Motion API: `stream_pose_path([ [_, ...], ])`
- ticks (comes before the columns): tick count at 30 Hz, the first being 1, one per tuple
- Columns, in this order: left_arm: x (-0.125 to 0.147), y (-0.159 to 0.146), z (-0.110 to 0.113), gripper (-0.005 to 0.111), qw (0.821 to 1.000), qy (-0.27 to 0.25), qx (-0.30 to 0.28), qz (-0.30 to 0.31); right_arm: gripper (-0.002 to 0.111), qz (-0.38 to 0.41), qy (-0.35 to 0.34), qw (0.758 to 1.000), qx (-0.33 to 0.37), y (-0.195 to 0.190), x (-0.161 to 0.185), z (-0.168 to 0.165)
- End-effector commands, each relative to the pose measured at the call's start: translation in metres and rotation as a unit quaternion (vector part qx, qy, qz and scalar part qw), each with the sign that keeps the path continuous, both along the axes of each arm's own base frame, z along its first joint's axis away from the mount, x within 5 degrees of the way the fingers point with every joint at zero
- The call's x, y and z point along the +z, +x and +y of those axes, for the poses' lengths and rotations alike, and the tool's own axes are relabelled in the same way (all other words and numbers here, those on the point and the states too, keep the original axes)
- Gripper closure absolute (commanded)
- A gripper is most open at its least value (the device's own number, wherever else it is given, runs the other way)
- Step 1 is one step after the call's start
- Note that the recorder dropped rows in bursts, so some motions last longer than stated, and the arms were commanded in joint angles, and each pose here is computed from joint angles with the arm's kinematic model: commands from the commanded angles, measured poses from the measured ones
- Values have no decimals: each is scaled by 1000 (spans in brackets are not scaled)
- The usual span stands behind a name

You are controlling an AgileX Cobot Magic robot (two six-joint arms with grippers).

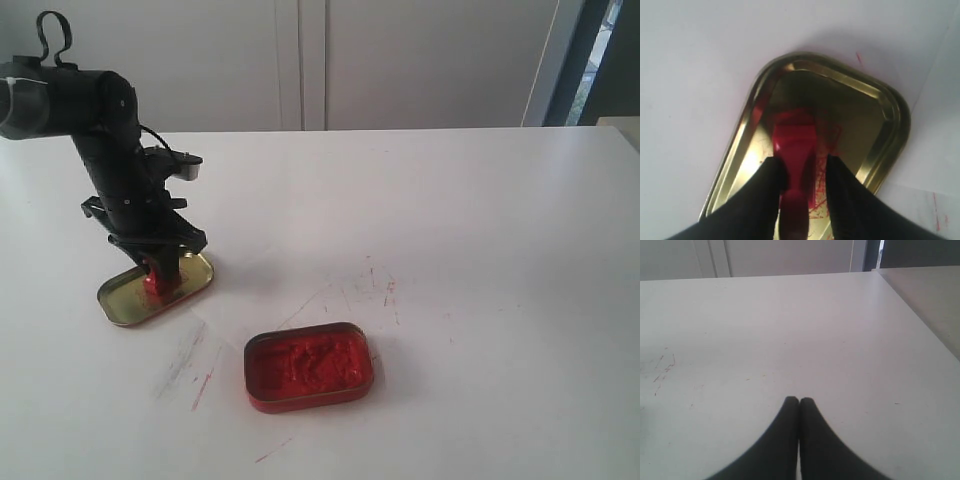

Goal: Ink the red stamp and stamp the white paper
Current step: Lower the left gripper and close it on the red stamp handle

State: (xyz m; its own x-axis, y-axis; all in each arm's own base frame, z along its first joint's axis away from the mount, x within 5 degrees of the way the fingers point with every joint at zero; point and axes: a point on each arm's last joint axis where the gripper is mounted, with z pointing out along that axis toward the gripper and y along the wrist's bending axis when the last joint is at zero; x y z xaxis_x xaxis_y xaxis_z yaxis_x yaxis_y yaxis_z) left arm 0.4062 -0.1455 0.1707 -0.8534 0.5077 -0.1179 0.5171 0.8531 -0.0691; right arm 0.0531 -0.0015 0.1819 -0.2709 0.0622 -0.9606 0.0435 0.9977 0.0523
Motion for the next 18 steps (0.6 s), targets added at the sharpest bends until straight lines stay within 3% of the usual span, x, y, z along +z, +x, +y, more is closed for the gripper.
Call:
stream_pose_path([
  [1, 1, -2, 1, 70, 1000, 0, 4, 12, 108, -6, 0, 1000, 0, 0, 0, 0],
  [3, 1, -2, 2, 74, 1000, 5, 2, 10, 108, -6, 0, 1000, 0, 0, 0, 0],
  [9, 2, -2, 5, 107, 1000, 19, -4, 6, 108, -6, 0, 1000, 0, 0, 0, 0],
  [18, 11, -2, 6, 107, 1000, 23, -7, -4, 108, -6, 0, 1000, 0, 0, 0, 0],
])
